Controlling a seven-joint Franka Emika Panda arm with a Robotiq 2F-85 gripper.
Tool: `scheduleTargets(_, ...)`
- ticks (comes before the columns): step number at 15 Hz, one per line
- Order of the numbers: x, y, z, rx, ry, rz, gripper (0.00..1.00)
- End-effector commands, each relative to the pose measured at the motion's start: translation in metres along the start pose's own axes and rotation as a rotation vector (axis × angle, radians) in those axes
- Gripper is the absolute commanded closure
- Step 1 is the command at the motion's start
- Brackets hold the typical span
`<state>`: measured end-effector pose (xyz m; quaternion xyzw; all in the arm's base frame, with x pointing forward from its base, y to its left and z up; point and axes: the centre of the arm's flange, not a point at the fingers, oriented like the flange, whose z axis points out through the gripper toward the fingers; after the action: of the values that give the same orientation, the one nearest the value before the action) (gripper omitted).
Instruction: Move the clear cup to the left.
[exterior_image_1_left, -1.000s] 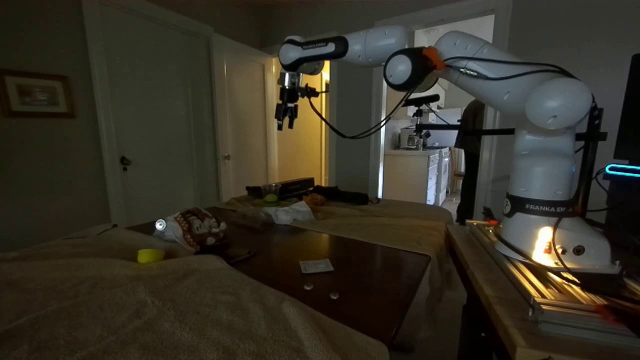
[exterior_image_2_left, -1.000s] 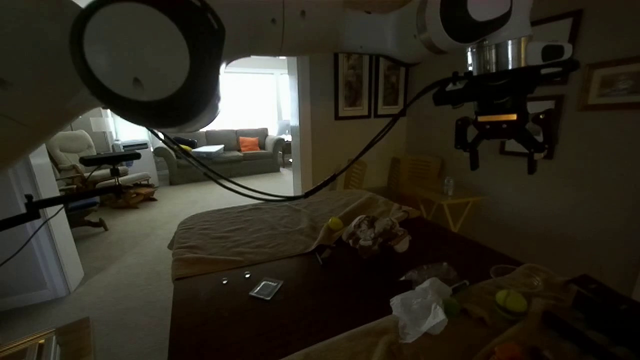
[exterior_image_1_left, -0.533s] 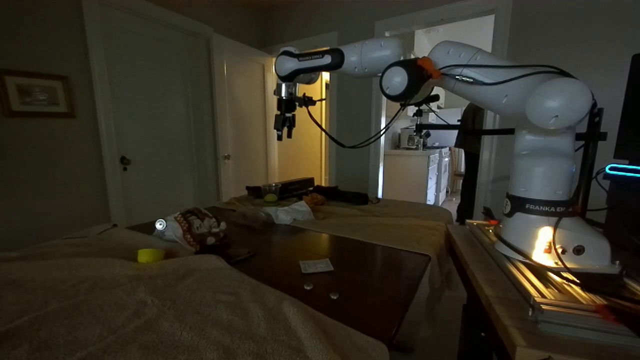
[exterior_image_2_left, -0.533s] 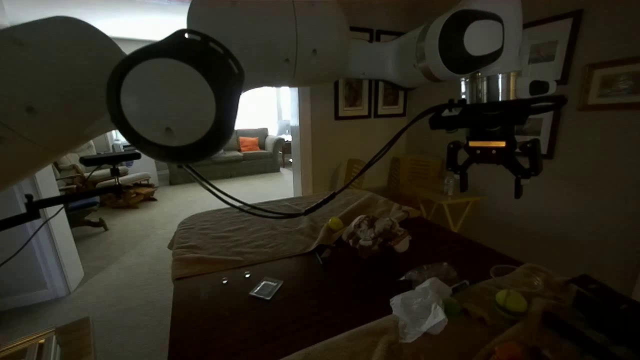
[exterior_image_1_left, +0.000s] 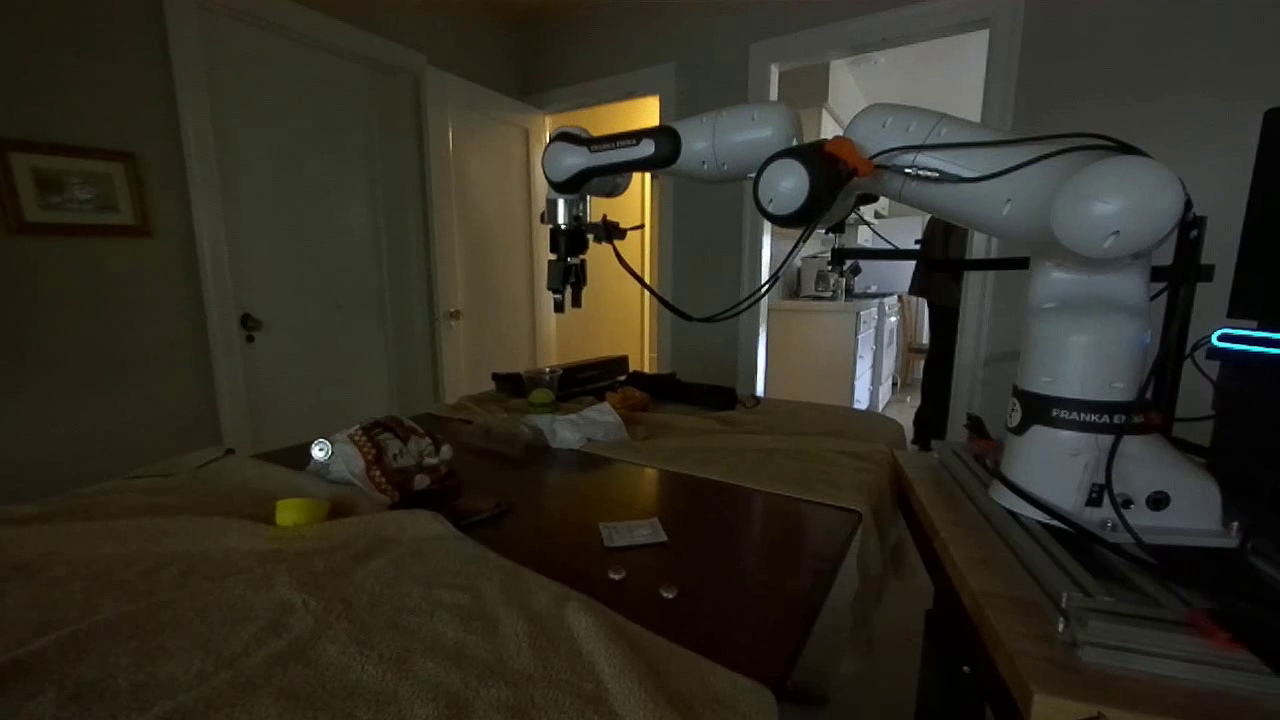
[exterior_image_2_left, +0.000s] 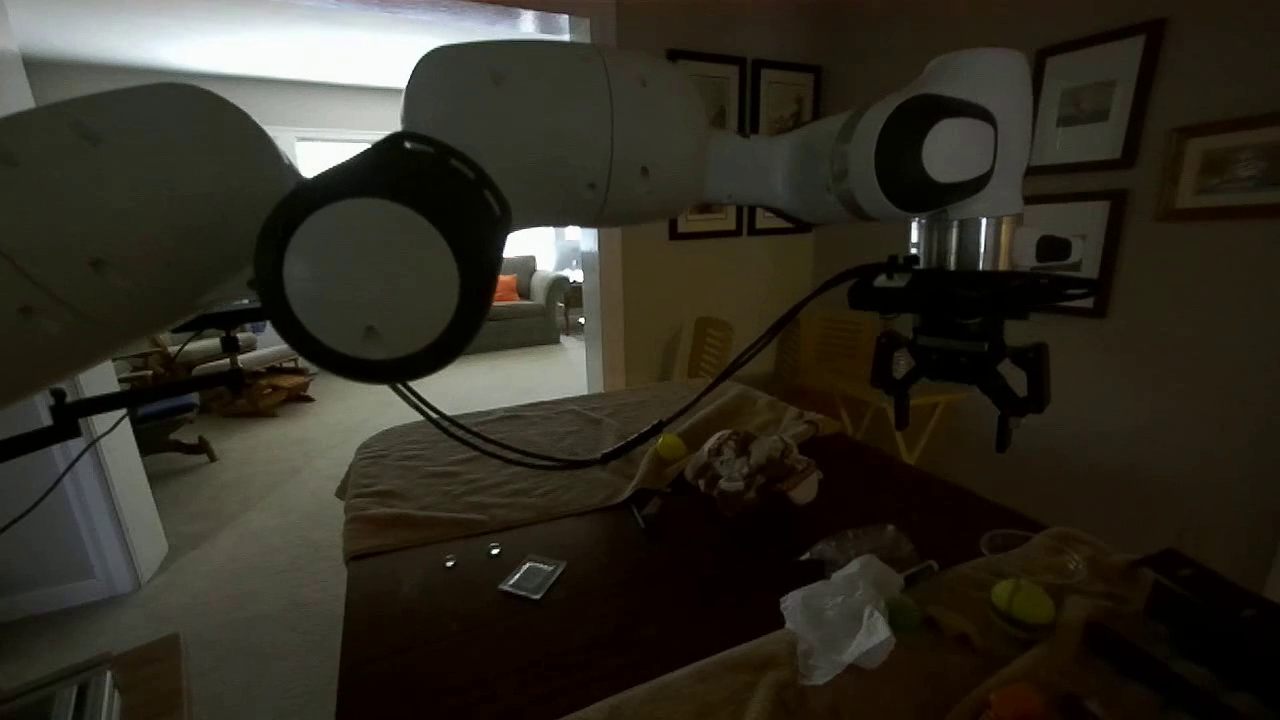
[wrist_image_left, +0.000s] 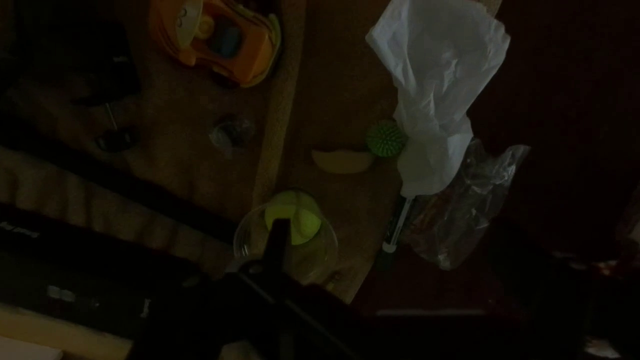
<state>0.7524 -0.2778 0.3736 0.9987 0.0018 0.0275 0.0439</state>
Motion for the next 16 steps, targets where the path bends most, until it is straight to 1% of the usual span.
scheduleTargets(1,0.069,0.03,0.012,0.003,-0.042,-0.016,0.0)
scheduleTargets(2,0.068,0.031,0.015,0.017,-0.047,-0.03,0.0)
scheduleTargets(3,-0.001,0.001,0.022,0.008,-0.027,-0.002,0.0)
scheduleTargets(7,-0.002,0.001,0.027,0.011,-0.032,-0.002,0.0)
scheduleTargets(8,-0.005,0.0,0.027,-0.009,-0.004,0.037,0.0)
scheduleTargets(9,-0.002,0.002,0.028,-0.019,0.013,0.049,0.0)
scheduleTargets(11,0.008,0.005,0.026,-0.061,0.055,0.052,0.0)
scheduleTargets(14,0.026,0.007,0.029,-0.162,0.107,0.022,0.0)
scheduleTargets(15,0.031,0.005,0.03,-0.182,0.119,0.022,0.0)
scheduleTargets(16,0.037,0.002,0.033,-0.183,0.114,0.027,0.0)
